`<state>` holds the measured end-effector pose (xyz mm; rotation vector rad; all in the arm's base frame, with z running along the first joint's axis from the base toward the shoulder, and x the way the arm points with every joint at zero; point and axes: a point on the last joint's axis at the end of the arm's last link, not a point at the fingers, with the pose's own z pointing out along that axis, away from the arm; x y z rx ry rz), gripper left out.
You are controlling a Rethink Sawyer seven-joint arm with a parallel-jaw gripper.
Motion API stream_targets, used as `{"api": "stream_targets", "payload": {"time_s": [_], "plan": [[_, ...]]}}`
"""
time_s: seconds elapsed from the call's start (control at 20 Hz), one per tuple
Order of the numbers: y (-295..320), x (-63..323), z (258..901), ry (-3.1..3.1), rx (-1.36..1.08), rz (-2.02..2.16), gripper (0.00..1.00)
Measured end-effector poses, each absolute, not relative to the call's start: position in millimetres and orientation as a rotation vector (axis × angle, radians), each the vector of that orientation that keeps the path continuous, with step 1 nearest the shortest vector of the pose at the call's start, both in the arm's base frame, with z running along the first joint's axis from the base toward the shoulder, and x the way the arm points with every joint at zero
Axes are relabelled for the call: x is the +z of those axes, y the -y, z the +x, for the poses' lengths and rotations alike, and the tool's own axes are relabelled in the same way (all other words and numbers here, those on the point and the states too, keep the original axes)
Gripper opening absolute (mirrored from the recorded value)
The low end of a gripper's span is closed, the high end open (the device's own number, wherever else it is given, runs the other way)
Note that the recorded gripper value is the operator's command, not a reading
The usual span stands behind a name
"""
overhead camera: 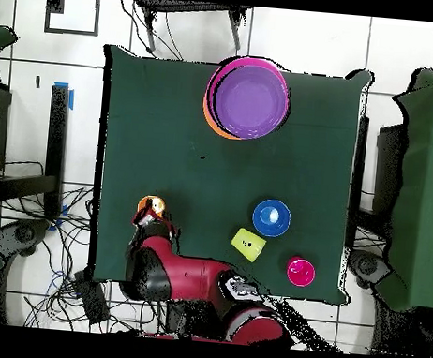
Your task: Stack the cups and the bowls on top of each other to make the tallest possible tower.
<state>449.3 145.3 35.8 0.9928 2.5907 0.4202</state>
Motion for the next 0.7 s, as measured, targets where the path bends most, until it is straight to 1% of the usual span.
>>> {"api": "stream_targets", "payload": {"time_s": [0.7], "plan": [[-150, 15, 427, -2.658, 0.420, 1.023, 1.00]]}}
